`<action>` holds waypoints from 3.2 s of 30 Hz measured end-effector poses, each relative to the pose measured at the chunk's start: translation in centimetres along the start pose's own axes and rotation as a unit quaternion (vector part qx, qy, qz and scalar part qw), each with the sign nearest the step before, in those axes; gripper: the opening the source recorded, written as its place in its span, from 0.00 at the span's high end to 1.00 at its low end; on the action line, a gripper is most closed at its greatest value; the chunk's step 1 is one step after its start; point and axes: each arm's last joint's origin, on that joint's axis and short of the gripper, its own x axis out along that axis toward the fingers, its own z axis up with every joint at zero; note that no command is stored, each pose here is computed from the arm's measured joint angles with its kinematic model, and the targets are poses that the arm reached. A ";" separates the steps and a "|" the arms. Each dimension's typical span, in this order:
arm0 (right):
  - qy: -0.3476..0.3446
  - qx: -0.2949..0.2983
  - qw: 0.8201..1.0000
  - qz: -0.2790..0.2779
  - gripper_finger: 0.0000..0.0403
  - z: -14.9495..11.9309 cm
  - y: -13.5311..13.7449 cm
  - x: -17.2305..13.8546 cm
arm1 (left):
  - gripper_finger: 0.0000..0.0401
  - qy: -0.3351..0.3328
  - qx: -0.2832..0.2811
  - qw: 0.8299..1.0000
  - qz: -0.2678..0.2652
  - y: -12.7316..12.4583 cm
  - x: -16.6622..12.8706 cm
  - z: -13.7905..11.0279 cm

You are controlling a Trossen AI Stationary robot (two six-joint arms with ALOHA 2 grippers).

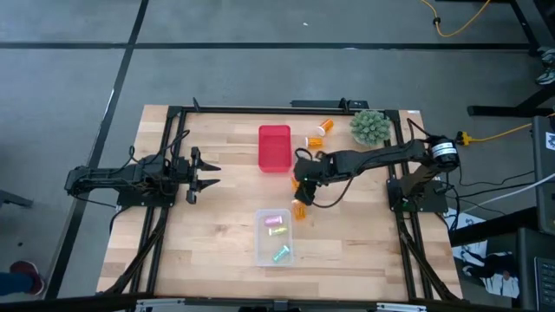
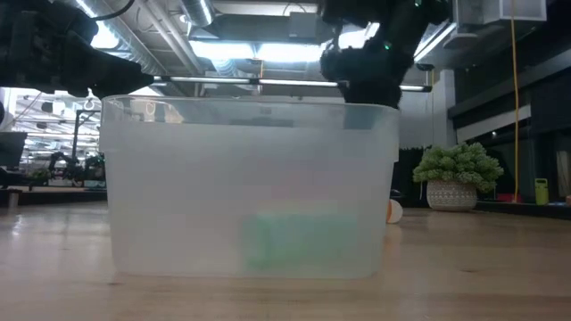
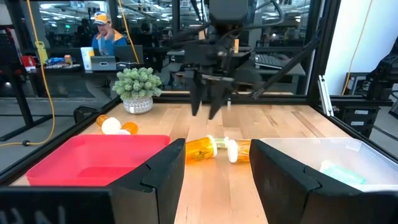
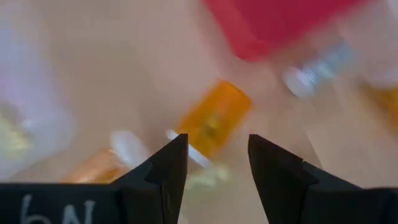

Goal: Pick and place medicine bottles into bin by pill shape (circle, oval)
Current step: Put the small yellow pill bottle into the transparent bin

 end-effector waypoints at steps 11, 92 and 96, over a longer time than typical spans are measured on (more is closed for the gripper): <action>0.024 0.245 0.968 -0.055 0.58 -2.4 -0.9 1.8 | 0.57 0.000 0.000 1.000 0.000 0.0 0.0 0.0; -0.019 -0.040 0.988 0.149 0.71 4.2 4.1 -0.6 | 0.57 0.000 0.000 1.000 0.000 0.0 0.0 0.0; -0.071 -0.111 0.958 0.255 0.71 4.5 5.7 -0.6 | 0.57 0.000 0.000 1.000 0.000 0.0 0.0 0.0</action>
